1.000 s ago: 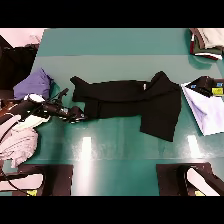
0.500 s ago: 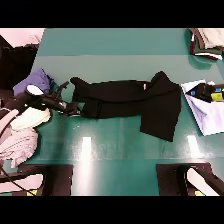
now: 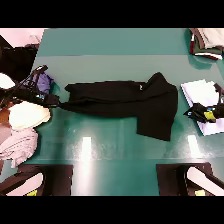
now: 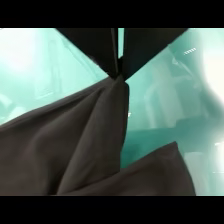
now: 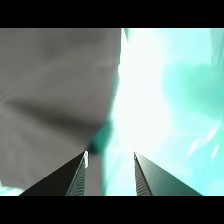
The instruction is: Fold the shirts.
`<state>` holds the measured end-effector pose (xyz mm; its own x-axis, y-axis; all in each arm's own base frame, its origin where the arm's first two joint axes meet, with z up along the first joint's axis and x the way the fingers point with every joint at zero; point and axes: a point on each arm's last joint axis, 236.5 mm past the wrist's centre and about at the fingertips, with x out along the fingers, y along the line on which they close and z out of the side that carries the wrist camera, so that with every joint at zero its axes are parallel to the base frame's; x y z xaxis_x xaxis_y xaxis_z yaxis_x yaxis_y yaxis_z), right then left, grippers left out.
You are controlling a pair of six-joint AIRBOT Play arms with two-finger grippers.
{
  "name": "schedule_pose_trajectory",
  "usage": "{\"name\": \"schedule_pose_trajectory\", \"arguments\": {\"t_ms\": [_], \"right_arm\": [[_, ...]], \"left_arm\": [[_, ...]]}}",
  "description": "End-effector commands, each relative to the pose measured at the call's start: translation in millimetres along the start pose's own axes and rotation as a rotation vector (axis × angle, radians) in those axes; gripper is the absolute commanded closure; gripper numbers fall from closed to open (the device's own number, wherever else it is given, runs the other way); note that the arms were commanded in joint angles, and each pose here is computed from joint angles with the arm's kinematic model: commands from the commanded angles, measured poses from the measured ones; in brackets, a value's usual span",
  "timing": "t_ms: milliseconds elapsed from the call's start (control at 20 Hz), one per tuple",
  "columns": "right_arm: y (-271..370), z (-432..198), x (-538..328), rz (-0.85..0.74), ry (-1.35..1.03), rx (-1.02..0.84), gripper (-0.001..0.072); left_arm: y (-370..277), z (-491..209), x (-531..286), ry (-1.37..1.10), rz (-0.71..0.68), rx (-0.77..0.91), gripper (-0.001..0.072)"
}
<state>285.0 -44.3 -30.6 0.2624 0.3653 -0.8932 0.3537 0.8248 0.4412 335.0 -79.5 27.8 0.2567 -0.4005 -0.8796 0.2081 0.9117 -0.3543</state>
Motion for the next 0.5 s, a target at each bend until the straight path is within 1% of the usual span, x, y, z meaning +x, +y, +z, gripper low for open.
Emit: {"name": "schedule_pose_trajectory", "arguments": {"t_ms": [0, 150, 250, 450], "right_arm": [[-6.1, 18.5, 28.2, 0.061, 0.005, 0.055, 0.0344], [8.2, 28.0, 50.6, 0.182, 0.038, 0.098, 0.0344], [14.8, 30.9, 61.2, 0.232, 0.055, 0.121, 0.0344], [24.6, 22.6, 79.0, 0.224, 0.101, 0.086, 0.0345]], "left_arm": [[7.7, -2.9, -6.9, 0.003, 0.041, -0.001, 0.0683], [7.8, -2.2, -6.9, 0.000, 0.042, -0.033, 0.0683], [7.7, -2.2, -6.9, 0.000, 0.041, -0.045, 0.0683], [7.8, -2.2, -6.9, -0.001, 0.042, -0.045, 0.0683]]}}
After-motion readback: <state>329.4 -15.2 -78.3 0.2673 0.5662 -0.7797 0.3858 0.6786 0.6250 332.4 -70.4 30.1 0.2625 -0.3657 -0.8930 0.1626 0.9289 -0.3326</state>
